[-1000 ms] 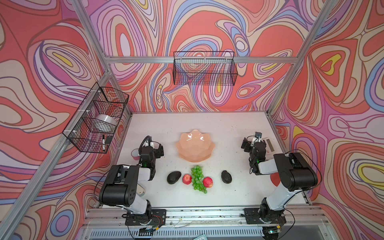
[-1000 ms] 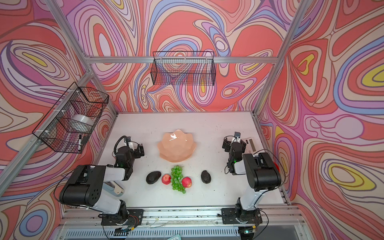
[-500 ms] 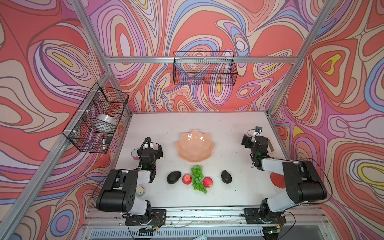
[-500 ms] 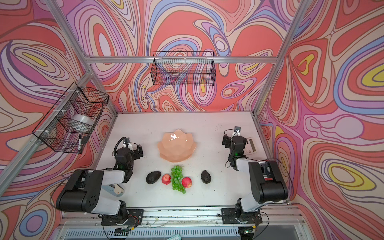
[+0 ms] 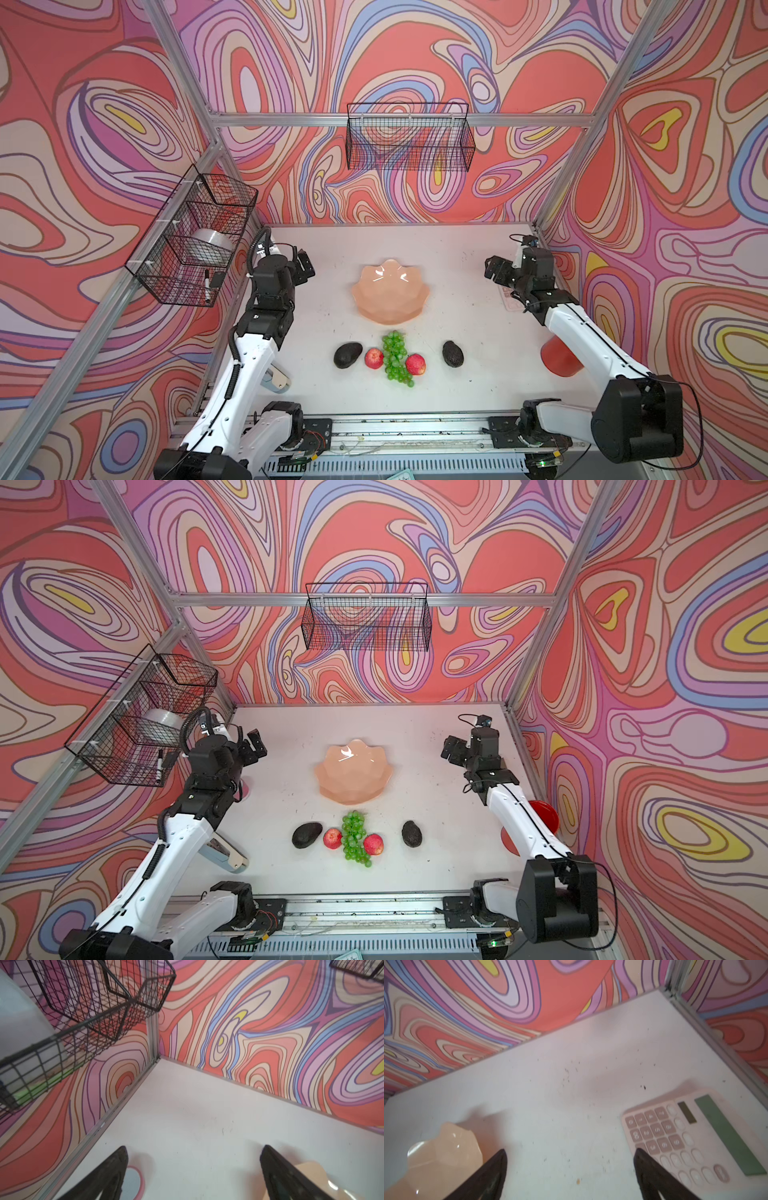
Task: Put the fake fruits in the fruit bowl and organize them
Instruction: 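Reach the right gripper to the avocado nearest it and grasp it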
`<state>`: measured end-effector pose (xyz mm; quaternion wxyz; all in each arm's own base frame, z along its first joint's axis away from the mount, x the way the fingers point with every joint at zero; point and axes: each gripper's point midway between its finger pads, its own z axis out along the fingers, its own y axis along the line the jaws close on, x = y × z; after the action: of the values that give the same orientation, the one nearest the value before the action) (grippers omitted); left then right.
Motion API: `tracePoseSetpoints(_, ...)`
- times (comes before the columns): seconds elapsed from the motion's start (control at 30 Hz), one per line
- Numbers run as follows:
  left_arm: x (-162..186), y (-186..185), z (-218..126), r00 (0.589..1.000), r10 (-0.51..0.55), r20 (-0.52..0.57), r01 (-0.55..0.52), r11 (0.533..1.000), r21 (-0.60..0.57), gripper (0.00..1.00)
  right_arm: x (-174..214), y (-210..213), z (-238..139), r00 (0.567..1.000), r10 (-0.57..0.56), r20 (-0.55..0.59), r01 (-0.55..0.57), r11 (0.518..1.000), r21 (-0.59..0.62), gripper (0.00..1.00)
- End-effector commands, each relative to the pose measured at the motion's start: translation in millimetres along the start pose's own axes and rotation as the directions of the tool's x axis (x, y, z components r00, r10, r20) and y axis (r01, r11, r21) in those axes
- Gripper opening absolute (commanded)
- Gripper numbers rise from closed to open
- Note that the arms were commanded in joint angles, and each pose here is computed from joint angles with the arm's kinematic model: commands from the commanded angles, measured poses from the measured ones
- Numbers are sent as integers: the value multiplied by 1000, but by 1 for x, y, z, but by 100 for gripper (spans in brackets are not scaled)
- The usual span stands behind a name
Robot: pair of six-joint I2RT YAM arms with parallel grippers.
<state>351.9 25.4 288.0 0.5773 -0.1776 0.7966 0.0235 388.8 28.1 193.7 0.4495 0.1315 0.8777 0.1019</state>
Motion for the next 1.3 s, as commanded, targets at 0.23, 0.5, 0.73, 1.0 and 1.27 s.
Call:
tracePoseSetpoints(0.23, 34, 9, -22, 982, 69, -177, -67, 998, 17, 98, 136, 31, -65, 883, -99, -458, 121, 993, 18, 95)
tracePoseSetpoints(0.5, 42, 3, -23, 975, 55, -214, -42, 997, 68, 98, 196, 64, -80, 809, -148, -569, 141, 988, -57, 91)
tracePoseSetpoints(0.73, 42, 2, -26, 976, 53, -213, -37, 996, 78, 99, 242, 74, -69, 743, -190, -641, 204, 977, -53, 88)
tracePoseSetpoints(1.0, 42, 2, -27, 976, 53, -211, -37, 996, 80, 99, 270, 72, -49, 720, -186, -668, 232, 972, -19, 76)
tracePoseSetpoints(1.27, 40, 3, -28, 977, 58, -204, -43, 996, 77, 99, 258, 69, -50, 731, -197, -653, 273, 962, 14, 54)
